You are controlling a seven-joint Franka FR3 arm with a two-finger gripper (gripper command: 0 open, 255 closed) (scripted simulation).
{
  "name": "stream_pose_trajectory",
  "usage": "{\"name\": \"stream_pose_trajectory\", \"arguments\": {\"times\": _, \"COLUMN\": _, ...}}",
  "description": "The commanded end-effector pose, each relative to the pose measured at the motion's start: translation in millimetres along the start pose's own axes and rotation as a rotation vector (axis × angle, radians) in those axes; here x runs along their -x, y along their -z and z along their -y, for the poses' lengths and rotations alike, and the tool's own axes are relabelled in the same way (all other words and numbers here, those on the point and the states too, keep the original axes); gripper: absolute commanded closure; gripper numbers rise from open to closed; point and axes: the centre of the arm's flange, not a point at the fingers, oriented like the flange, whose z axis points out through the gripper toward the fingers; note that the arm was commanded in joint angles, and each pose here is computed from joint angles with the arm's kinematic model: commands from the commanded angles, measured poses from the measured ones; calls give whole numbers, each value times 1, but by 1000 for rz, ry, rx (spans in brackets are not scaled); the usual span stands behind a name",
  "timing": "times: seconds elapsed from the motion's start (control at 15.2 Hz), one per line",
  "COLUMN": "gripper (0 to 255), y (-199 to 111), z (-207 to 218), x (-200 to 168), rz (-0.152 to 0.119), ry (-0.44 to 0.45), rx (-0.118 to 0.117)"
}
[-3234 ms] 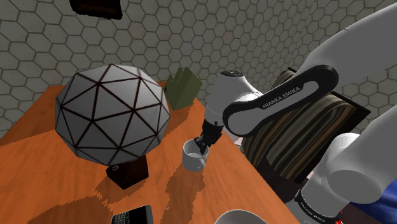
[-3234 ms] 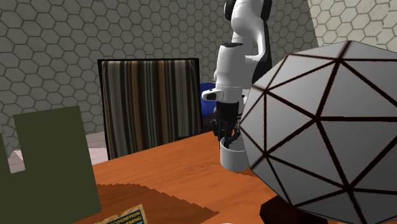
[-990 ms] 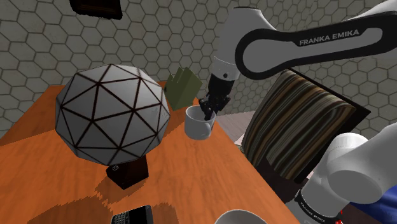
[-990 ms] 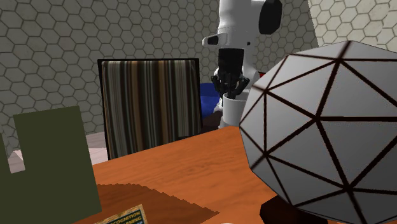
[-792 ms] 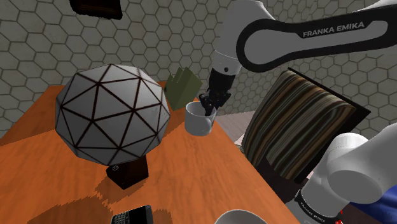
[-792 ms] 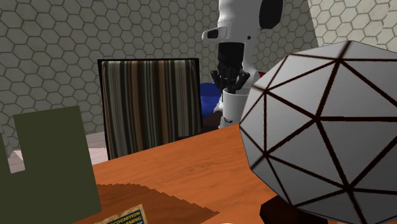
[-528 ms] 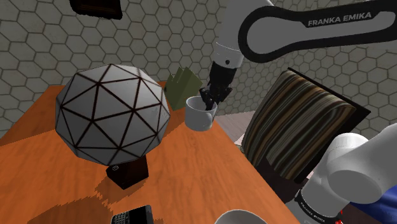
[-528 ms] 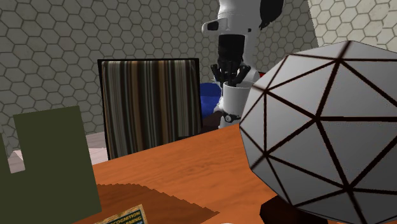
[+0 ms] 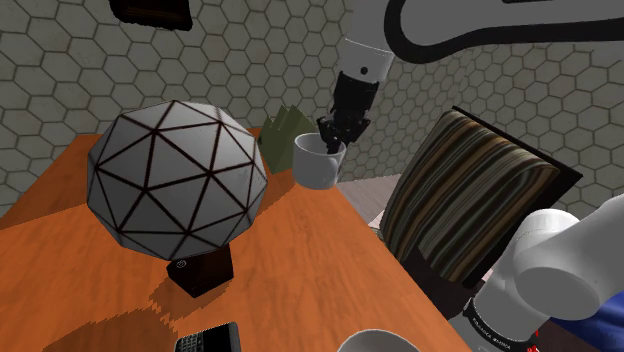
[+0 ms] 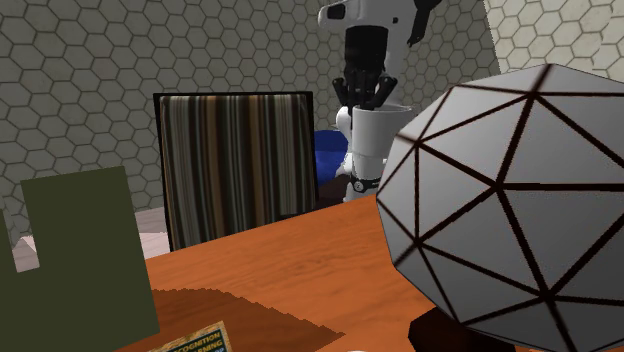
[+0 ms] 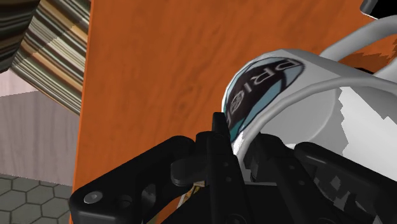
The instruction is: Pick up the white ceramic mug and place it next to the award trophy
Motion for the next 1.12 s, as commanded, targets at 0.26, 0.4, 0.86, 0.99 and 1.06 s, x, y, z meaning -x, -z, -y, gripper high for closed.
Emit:
{"name": "stream_pose_trajectory", "arguments": {"times": 0.26, "gripper": 255, "y": 31, "z": 2, "x": -4, "rz": 0, "ry": 0, "rx": 0}}
{"name": "stream_pose_trajectory", "arguments": {"times": 0.4, "gripper": 255, "y": 42, "z": 3, "x": -5, "rz": 0, "ry": 0, "rx": 0}}
{"name": "stream_pose_trajectory", "arguments": {"times": 0.86, "gripper": 255, "y": 77, "z": 5, "x": -10, "rz": 0, "ry": 0, "rx": 0}}
{"name": "stream_pose_trajectory", "arguments": {"times": 0.99, "gripper": 255, "y": 75, "z": -3, "x": -34, "rz": 0, "ry": 0, "rx": 0}}
{"name": "stream_pose_trajectory", "arguments": {"times": 1.06, "gripper": 255, "y": 74, "z": -8, "x": -47, "rz": 0, "ry": 0, "rx": 0}}
